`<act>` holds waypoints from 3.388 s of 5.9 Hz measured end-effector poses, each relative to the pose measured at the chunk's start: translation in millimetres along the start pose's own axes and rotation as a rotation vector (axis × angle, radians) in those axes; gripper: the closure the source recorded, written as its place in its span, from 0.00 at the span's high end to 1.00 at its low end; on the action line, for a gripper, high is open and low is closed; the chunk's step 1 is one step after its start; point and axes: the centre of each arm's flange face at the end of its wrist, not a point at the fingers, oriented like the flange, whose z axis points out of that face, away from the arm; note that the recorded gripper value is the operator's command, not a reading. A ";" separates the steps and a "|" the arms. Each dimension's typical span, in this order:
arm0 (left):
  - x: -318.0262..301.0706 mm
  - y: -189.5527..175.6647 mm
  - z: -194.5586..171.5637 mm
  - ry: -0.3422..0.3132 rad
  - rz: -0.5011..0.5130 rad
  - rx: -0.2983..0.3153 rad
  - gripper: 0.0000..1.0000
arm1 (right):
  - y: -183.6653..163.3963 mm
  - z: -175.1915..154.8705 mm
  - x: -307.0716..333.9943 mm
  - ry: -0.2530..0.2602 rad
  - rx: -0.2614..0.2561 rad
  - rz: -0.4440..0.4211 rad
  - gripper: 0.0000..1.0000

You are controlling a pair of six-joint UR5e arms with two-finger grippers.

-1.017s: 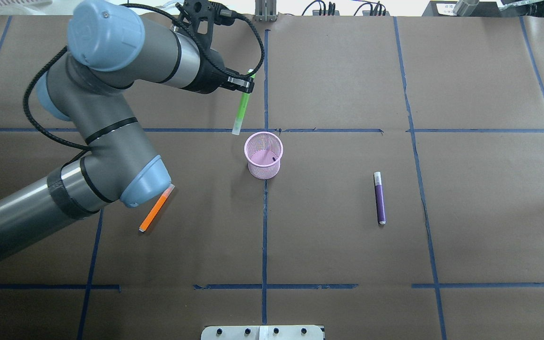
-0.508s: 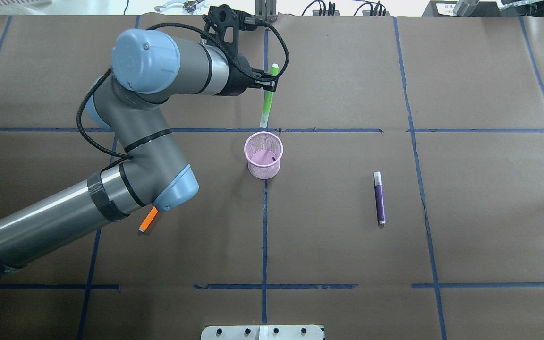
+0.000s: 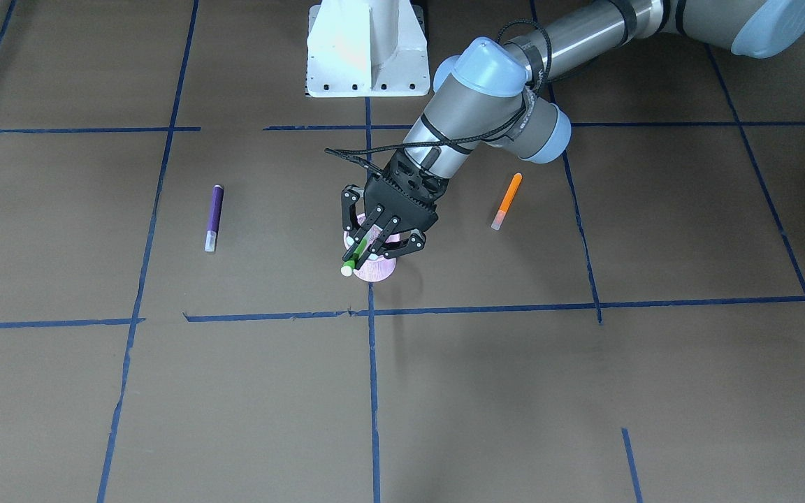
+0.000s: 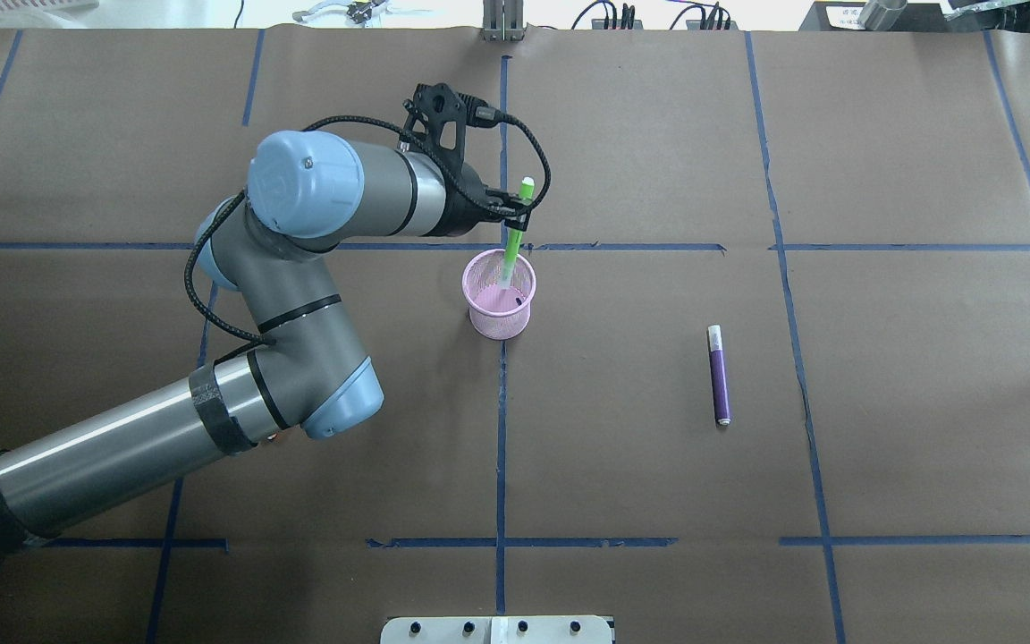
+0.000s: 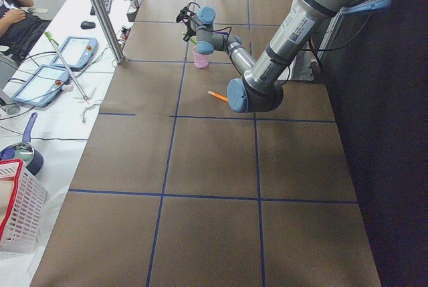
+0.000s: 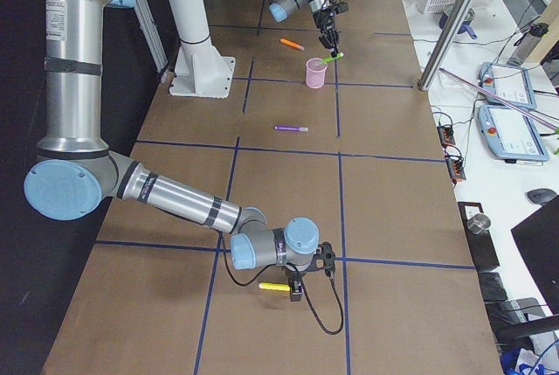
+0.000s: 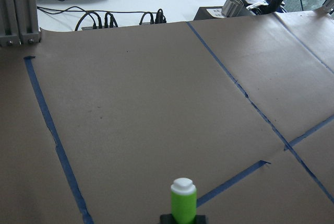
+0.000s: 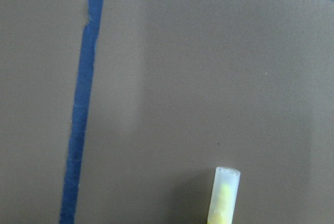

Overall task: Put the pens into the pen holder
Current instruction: 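Carry the green marker with the left gripper over the pink mesh cup, then lower the green marker into the cup and open the left gripper, then withdraw the left gripper from the cup toward the orange marker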

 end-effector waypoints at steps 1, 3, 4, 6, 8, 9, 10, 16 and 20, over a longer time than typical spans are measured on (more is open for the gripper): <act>-4.0 12.1 3.8 -0.003 -0.001 -0.016 0.00 | 0.5 0.7 0.6 0.001 -0.002 0.001 1.00; -5.5 18.2 5.8 -0.005 -0.001 -0.025 0.15 | 1.9 2.5 2.0 0.002 -0.006 0.005 1.00; -5.1 18.6 5.9 -0.004 0.000 -0.025 0.99 | 2.2 2.9 2.2 0.002 -0.007 0.006 1.00; -4.2 19.3 6.2 -0.003 0.000 -0.026 1.00 | 1.8 2.6 2.0 0.002 -0.006 0.005 1.00; -3.9 18.5 5.7 -0.004 -0.013 -0.026 1.00 | 1.8 2.6 2.1 0.002 -0.006 0.005 1.00; -6.6 14.3 3.7 -0.010 -0.035 -0.025 1.00 | 1.9 2.8 2.4 0.002 -0.006 0.006 1.00; -14.1 5.8 0.5 -0.035 -0.054 -0.042 1.00 | 2.2 3.2 2.8 0.002 -0.007 0.007 1.00; -122.6 -66.8 -64.7 -0.116 -0.307 -0.437 1.00 | 6.7 7.7 7.4 0.009 -0.024 0.021 0.08; -168.1 -49.1 -77.6 -0.120 -0.373 -0.515 1.00 | 5.4 6.5 6.5 0.010 -0.022 0.020 0.00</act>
